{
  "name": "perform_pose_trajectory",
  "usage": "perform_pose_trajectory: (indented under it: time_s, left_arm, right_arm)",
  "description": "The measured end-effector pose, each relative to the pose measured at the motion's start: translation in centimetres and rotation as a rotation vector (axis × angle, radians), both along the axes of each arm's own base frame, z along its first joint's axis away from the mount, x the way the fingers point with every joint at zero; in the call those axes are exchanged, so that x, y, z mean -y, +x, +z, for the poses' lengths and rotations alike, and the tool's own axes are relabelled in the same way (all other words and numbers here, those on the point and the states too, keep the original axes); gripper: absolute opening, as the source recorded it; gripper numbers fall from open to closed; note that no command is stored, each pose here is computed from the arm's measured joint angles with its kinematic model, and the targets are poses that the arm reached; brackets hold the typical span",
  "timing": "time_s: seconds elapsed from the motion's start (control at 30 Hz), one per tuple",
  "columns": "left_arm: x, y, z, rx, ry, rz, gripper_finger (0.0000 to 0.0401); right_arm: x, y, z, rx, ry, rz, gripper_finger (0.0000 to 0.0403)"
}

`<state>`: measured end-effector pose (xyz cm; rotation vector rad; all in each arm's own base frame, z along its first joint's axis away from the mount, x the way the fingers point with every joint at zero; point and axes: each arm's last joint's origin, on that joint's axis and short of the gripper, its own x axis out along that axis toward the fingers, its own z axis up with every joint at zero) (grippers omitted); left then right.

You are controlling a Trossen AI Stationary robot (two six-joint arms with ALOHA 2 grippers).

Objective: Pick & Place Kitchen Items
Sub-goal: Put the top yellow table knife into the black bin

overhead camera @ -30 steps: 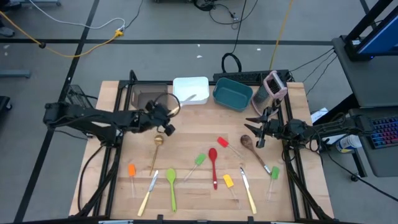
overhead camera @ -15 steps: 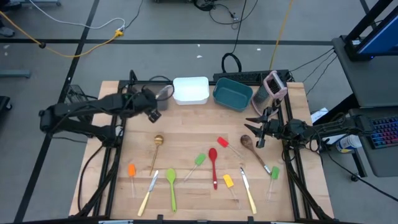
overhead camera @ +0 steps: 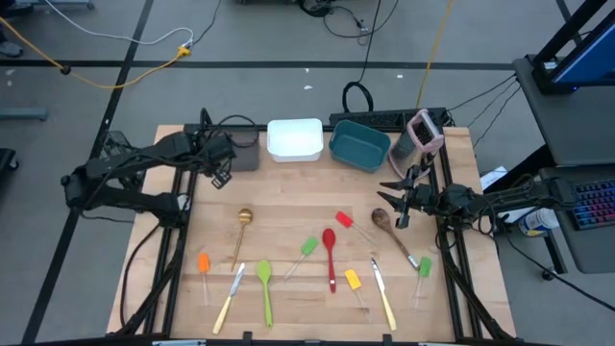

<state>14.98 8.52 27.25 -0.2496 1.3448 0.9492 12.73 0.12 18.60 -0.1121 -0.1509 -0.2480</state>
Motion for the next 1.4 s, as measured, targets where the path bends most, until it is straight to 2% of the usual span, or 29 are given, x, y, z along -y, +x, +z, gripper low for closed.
perform_pose_trajectory:
  time_s: [0.33, 0.53, 1.03, 1.27, 1.4]
  left_arm:
    - [-1.9, 2.6, -1.9, -0.098, 0.021, -0.140, 0.0061]
    - [-3.4, 4.1, -3.0, -0.080, 0.017, -0.199, 0.0062]
    - [-6.5, 3.4, -5.1, -0.223, -0.092, -0.254, 0.0062]
    - [-7.6, 3.0, -5.3, -0.296, -0.089, -0.349, 0.0062]
    - [-8.5, 3.4, -5.3, -0.217, -0.053, -0.360, 0.0062]
  right_arm:
    - [0.0, 0.0, 0.0, -0.002, 0.000, 0.000, 0.0111]
    - [0.0, 0.0, 0.0, -0.002, 0.000, 0.000, 0.0110]
    - [0.0, 0.0, 0.0, -0.003, 0.000, 0.000, 0.0111]
    - [0.0, 0.0, 0.0, -0.003, 0.000, 0.000, 0.0110]
    - [0.0, 0.0, 0.0, -0.003, 0.000, 0.000, 0.0111]
